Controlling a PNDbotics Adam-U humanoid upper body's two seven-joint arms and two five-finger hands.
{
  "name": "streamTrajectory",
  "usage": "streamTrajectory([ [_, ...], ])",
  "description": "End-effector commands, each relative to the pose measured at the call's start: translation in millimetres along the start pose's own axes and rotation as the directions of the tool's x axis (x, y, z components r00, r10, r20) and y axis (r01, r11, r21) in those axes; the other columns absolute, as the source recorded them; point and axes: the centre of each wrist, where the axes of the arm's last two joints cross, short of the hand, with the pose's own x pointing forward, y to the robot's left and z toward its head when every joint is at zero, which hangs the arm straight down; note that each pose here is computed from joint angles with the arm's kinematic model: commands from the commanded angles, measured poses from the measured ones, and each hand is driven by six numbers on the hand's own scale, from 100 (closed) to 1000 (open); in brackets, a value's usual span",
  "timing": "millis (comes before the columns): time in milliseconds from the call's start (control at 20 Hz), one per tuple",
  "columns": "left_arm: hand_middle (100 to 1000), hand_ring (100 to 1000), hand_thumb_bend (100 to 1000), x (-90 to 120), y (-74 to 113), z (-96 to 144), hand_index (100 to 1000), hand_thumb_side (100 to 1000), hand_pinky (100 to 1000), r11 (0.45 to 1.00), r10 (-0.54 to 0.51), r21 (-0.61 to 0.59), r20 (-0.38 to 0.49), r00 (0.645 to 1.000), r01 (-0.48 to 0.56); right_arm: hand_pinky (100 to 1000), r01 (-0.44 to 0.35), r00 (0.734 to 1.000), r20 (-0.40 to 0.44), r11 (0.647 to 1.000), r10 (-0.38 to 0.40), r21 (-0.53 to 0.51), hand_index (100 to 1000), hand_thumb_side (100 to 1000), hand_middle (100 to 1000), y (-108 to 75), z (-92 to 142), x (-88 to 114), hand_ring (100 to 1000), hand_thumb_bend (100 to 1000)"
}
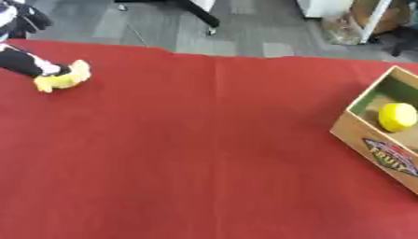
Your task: Pick up the objects with one hand, pass them to the other hand, and then place them into the box on the other side of the table.
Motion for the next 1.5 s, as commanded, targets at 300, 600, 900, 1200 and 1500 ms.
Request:
streamTrajectory([
  [300,738,778,702,-21.0,29.4,-16.4,787,144,789,0.992,-0.123,0.017,-0.160,0.979,0.127,926,-0.035,0.998,0.045,0.999,0.035,-0.006,965,517,887,-5.7,1.2,13.2,824,100],
  [600,741,782,658,-39.0,31.1,-19.9,775,100,792,0.993,-0.109,0.020,-0.232,0.967,0.116,926,-0.040,0.998,0.045,0.999,0.041,-0.009,963,527,886,-5.2,2.1,13.4,822,100],
  [900,742,787,667,-49.8,31.3,-18.0,766,100,793,0.991,-0.128,0.010,-0.283,0.951,0.136,926,-0.042,0.997,0.060,0.999,0.042,-0.005,962,535,885,-3.6,1.7,16.9,822,100],
  [1200,744,787,658,-57.3,32.4,-17.8,762,100,788,0.979,-0.167,0.052,-0.358,0.919,0.198,926,-0.044,0.997,0.061,0.999,0.044,-0.008,961,545,885,-2.4,2.2,17.4,821,100],
  [1500,746,789,644,-65.6,27.5,-18.2,762,100,790,0.977,-0.176,0.040,-0.406,0.897,0.209,927,-0.040,0.998,0.054,0.999,0.041,-0.013,961,555,885,-1.1,3.0,14.9,821,100],
])
